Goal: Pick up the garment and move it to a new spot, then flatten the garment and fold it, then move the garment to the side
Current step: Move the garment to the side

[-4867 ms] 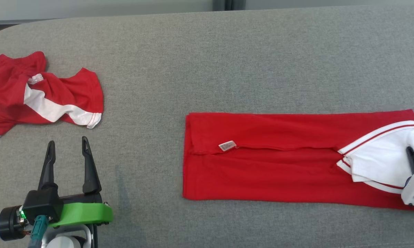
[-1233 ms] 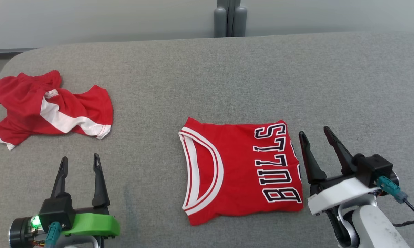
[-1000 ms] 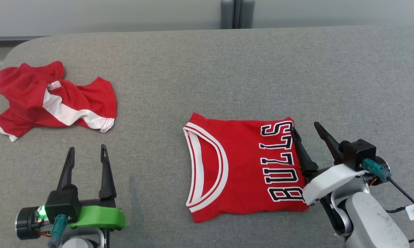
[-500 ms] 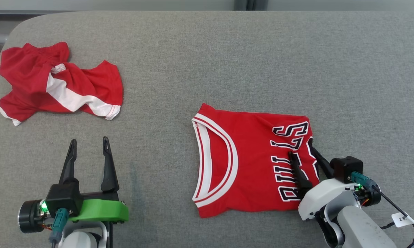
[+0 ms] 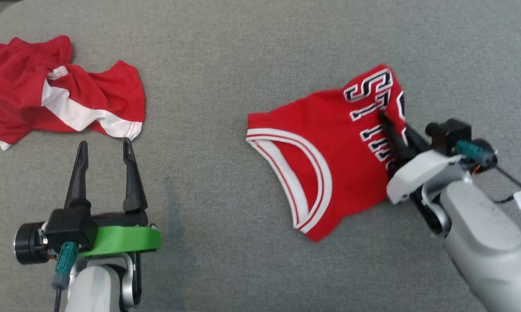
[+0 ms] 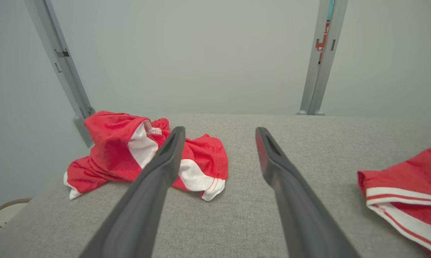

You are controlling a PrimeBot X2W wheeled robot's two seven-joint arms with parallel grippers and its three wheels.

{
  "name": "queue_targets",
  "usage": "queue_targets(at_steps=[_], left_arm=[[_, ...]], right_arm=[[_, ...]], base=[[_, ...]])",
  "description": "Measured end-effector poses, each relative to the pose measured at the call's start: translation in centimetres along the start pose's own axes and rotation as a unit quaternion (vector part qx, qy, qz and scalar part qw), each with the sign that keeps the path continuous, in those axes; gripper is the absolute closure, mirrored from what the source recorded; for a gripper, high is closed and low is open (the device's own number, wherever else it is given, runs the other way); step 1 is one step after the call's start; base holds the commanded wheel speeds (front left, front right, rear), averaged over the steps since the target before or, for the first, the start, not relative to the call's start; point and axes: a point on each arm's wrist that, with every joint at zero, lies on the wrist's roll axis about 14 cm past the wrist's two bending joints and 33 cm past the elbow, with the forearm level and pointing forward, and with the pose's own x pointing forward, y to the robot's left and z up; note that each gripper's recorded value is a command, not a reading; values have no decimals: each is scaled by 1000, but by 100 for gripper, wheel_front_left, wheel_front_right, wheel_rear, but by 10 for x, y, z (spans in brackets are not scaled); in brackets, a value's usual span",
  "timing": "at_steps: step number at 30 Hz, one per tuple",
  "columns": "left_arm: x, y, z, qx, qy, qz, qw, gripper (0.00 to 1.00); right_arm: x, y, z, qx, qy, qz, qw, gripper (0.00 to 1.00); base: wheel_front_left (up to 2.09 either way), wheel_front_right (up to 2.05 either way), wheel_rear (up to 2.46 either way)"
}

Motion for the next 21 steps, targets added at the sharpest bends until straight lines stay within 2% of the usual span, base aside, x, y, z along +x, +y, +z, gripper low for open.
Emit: queue_targets(at_steps=[5, 11, 16, 21], left_arm=[[27, -15, 8, 6, -27, -19, 999, 0], [61, -36, 8, 24, -55, -44, 997, 0], [81, -57, -6, 38, -64, -78, 994, 0], [94, -84, -23, 37, -68, -117, 990, 0]], right_arm=[[31, -50, 36, -57, -24, -18, 998, 100], [49, -121, 49, -102, -19, -61, 993, 100], [33, -187, 46, -120, 3, -123, 985, 100], [-14, -259, 46, -143, 37, -205, 967, 100]], base=[[0, 0, 0], [0, 0, 0], [0, 0, 0], [0, 0, 0]])
